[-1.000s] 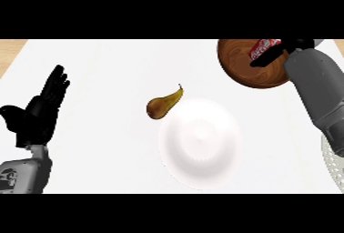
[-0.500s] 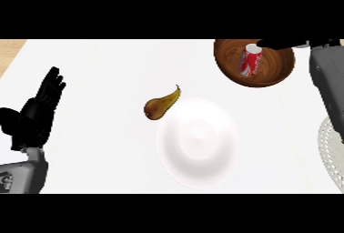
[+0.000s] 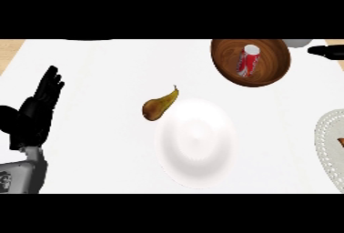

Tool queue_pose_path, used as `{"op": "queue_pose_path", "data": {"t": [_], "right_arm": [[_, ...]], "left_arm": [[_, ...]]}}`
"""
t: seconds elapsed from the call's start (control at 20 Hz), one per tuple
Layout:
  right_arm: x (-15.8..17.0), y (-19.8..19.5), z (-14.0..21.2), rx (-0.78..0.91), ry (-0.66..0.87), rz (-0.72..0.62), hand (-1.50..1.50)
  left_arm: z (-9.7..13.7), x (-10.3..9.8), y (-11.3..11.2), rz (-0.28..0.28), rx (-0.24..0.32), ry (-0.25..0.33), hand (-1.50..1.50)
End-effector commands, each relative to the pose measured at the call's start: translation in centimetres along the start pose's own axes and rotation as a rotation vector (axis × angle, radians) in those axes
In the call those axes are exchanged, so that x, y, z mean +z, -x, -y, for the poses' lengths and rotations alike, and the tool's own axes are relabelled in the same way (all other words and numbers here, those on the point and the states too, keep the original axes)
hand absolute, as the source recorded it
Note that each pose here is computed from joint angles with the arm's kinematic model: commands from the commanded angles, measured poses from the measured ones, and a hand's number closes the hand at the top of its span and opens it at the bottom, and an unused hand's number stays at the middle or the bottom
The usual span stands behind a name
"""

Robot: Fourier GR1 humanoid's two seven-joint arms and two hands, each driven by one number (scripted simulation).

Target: Pick the can from the plate and place it in the bowl

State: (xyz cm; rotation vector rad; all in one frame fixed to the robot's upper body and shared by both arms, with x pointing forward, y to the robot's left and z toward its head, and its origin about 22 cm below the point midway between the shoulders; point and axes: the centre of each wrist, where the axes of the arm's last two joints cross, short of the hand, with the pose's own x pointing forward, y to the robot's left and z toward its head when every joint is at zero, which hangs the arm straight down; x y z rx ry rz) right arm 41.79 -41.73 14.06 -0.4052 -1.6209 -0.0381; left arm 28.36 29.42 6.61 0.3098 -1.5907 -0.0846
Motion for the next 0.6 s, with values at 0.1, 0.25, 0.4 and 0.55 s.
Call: {"op": "queue_pose_path", "data": {"t": [0.1,0.25,0.4,0.55], "right_arm": [[3.1,2.6,7.9,-0.087,-0.020,0.016,-1.50],[3.5,3.1,8.4,-0.140,-0.075,-0.026,-1.50],[4.6,3.5,10.6,-0.163,-0.065,0.046,-1.50],[4.4,2.9,11.0,-0.204,-0.093,0.084,-1.50]], "left_arm": [[1.1,0.4,0.6,0.010,0.020,-0.001,0.00],[0.3,-0.1,-0.3,-0.011,0.009,0.012,0.00],[0.5,-0.4,-0.3,-0.008,-0.001,0.007,0.00],[0.1,-1.2,1.0,-0.003,0.001,0.003,0.00]]}}
